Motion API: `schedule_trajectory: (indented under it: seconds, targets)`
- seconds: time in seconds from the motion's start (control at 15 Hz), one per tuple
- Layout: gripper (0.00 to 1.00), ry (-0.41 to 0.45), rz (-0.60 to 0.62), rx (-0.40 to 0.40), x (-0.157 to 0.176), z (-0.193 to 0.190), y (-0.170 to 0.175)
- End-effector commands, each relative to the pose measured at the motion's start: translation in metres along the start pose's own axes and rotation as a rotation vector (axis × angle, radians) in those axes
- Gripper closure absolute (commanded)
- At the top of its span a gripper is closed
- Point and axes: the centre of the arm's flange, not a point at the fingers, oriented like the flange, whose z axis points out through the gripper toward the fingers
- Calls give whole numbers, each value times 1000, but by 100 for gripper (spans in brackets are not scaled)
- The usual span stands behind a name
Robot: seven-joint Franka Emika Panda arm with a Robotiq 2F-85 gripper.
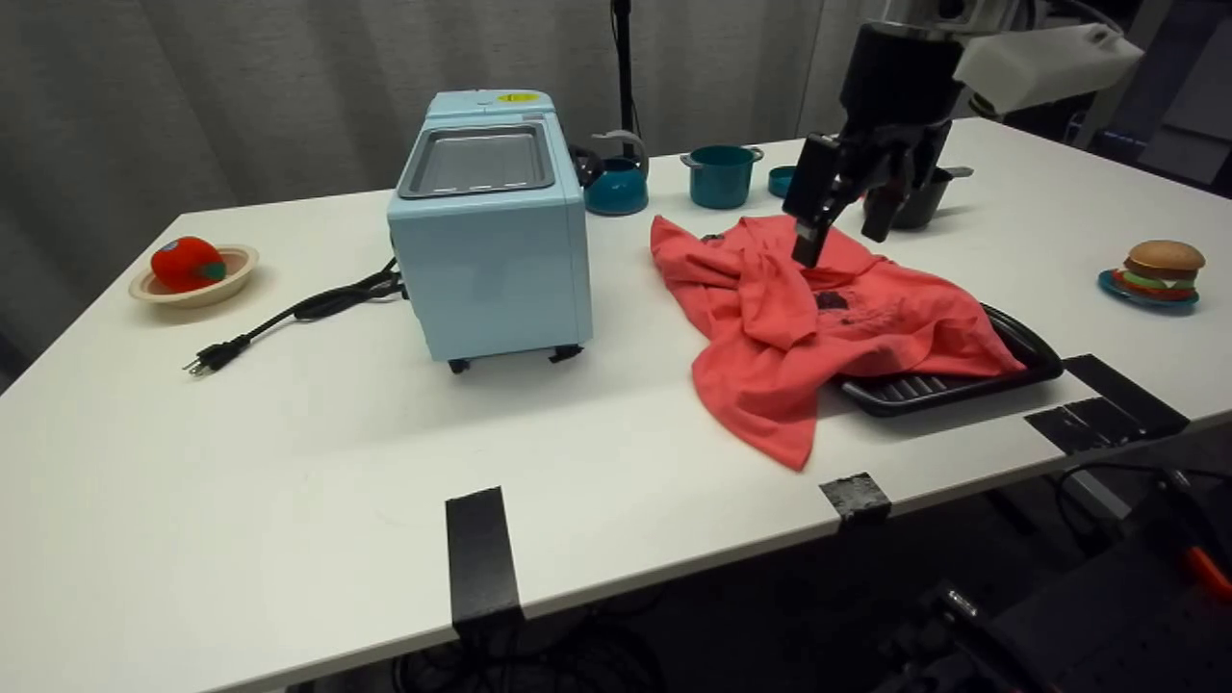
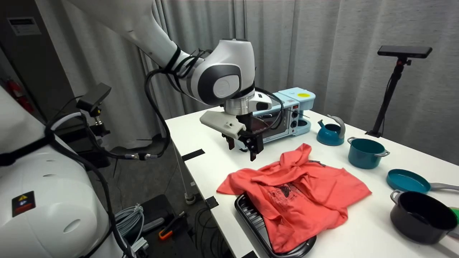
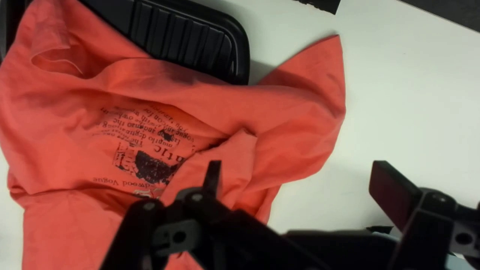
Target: Fold the shirt
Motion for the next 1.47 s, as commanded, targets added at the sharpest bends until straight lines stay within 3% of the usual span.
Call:
schedule_trajectory:
  seconds: [0.0, 0.73, 1.4]
  targets:
    - [0, 2, 0, 0, 1, -1, 0]
    - [0, -95, -88, -5, -1, 79, -25]
    - [0, -88, -278, -45, 12, 143, -55]
